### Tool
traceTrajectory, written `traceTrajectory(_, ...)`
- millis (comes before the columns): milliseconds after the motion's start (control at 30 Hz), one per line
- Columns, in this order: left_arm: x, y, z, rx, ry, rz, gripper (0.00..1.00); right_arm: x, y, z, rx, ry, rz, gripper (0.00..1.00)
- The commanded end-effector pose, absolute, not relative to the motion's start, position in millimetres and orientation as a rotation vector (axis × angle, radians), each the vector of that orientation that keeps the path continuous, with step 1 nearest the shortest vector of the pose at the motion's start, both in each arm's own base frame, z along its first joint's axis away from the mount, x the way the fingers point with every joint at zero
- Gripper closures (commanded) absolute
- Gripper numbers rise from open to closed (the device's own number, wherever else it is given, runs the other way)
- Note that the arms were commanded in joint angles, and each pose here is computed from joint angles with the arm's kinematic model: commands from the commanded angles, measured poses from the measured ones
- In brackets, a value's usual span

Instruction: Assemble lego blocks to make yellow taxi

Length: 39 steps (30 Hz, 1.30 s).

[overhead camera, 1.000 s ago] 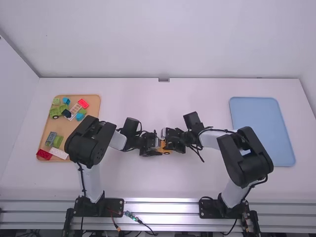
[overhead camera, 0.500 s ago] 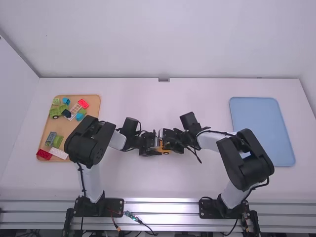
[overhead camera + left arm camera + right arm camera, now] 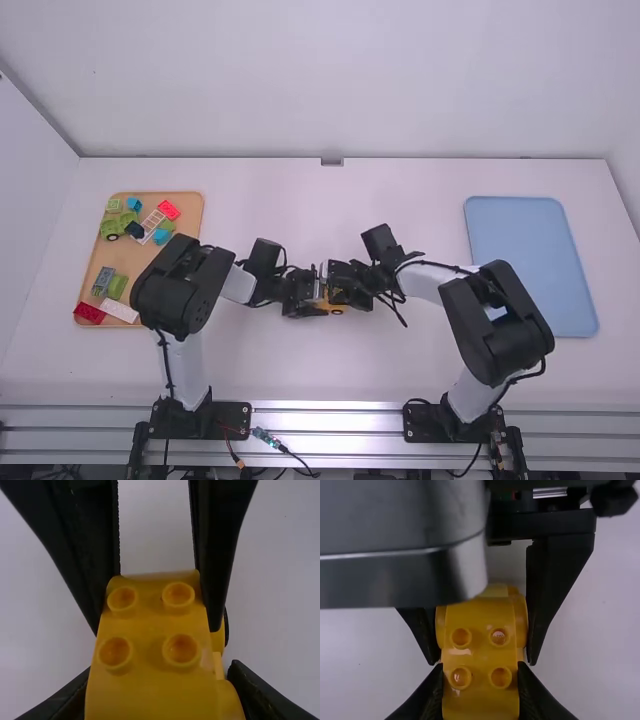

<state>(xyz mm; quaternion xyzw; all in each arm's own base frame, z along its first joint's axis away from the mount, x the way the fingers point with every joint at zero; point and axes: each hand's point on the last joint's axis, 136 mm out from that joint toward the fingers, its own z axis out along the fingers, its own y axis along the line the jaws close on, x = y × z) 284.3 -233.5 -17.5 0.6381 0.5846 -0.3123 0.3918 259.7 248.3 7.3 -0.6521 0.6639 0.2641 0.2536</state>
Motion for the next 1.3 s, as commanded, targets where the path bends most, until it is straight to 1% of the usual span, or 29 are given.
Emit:
traceTrajectory(0, 279, -223, -44, 1.702, 1.545, -0.679, 0.98, 259, 237, -15, -1.788, 1.918, 0.655, 1.00)
traceTrajectory(133, 279, -223, -44, 1.702, 1.546, -0.680, 0.98, 260, 237, -15, -1.786, 1.915, 0.654, 1.00)
traceTrajectory(200, 279, -223, -44, 1.702, 1.545, -0.679, 0.98, 261, 237, -14, -1.786, 1.914, 0.652, 0.96)
traceTrajectory(367, 279, -223, -44, 1.702, 1.548, -0.677, 0.99, 263, 241, -11, -1.775, 1.896, 0.665, 0.93)
traceTrajectory(433, 279, -223, -45, 1.703, 1.550, -0.679, 0.99, 265, 239, -11, -1.764, 1.903, 0.667, 0.89)
traceTrajectory(467, 279, -222, -45, 1.703, 1.551, -0.679, 0.99, 266, 238, -11, -1.761, 1.904, 0.666, 0.88)
traceTrajectory(567, 279, -223, -45, 1.703, 1.550, -0.678, 0.99, 267, 235, -10, -1.748, 1.911, 0.675, 0.79)
traceTrajectory(667, 279, -223, -45, 1.703, 1.550, -0.679, 0.99, 268, 235, -8, -1.734, 1.908, 0.695, 0.75)
traceTrajectory(800, 279, -223, -45, 1.703, 1.550, -0.678, 0.99, 268, 234, -8, -1.731, 1.909, 0.694, 0.73)
traceTrajectory(1033, 279, -222, -45, 1.703, 1.550, -0.678, 0.99, 272, 236, -6, -1.717, 1.903, 0.687, 0.64)
traceTrajectory(1267, 279, -222, -45, 1.703, 1.550, -0.678, 0.99, 273, 236, 2, -1.709, 1.891, 0.679, 0.59)
